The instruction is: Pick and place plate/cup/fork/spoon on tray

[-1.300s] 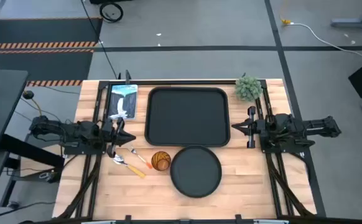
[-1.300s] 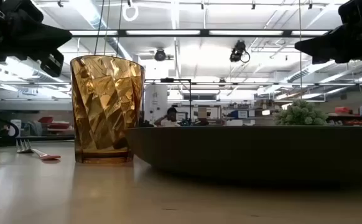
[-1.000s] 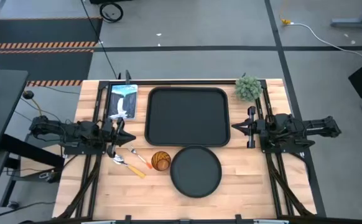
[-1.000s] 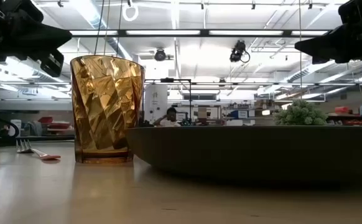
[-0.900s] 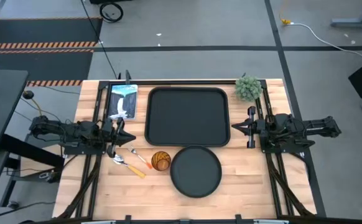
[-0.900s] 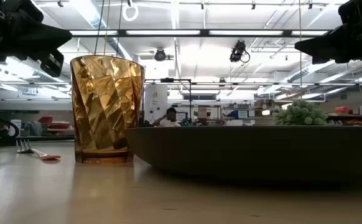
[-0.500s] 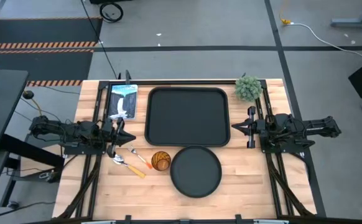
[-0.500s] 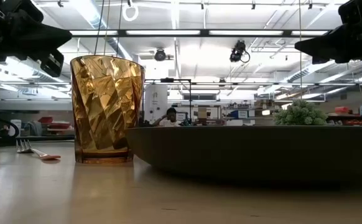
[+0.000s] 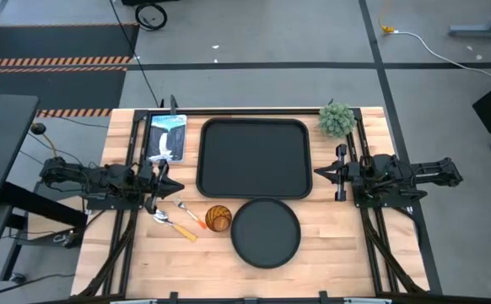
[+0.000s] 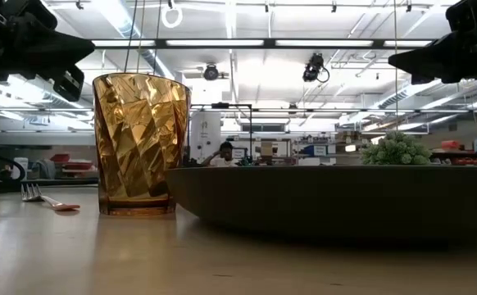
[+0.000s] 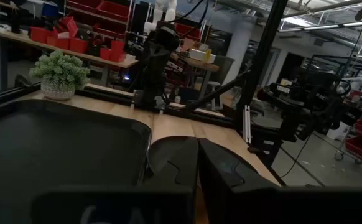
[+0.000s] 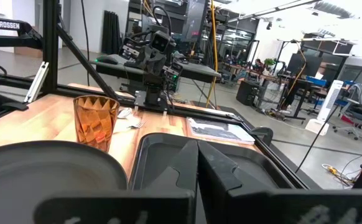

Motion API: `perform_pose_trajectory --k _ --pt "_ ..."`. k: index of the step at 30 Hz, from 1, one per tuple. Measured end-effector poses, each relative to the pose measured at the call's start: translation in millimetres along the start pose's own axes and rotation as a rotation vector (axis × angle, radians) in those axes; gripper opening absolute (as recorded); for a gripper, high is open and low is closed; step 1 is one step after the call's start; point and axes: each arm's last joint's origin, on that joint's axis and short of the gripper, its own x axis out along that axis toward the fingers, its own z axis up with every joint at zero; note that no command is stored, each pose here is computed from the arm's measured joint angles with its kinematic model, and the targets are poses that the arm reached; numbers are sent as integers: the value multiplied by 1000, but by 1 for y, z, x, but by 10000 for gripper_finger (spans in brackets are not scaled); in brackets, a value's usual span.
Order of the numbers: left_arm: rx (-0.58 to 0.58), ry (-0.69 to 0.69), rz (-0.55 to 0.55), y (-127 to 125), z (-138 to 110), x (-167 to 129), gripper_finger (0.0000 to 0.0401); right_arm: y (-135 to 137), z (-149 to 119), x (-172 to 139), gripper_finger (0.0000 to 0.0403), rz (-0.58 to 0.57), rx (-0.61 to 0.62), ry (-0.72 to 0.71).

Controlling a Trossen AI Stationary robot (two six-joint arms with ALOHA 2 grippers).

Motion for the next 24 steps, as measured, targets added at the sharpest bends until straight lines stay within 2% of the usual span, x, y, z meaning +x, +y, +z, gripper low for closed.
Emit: perform_pose_trajectory --k 13,18,24 --pt "16 -26 -1 0 2 0 20 0 0 0 16 0 0 0" --pt "68 -166 103 1 14 -1 20 0 0 0 16 0 0 0" --pt "68 -174 171 3 15 -1 20 0 0 0 16 0 0 0"
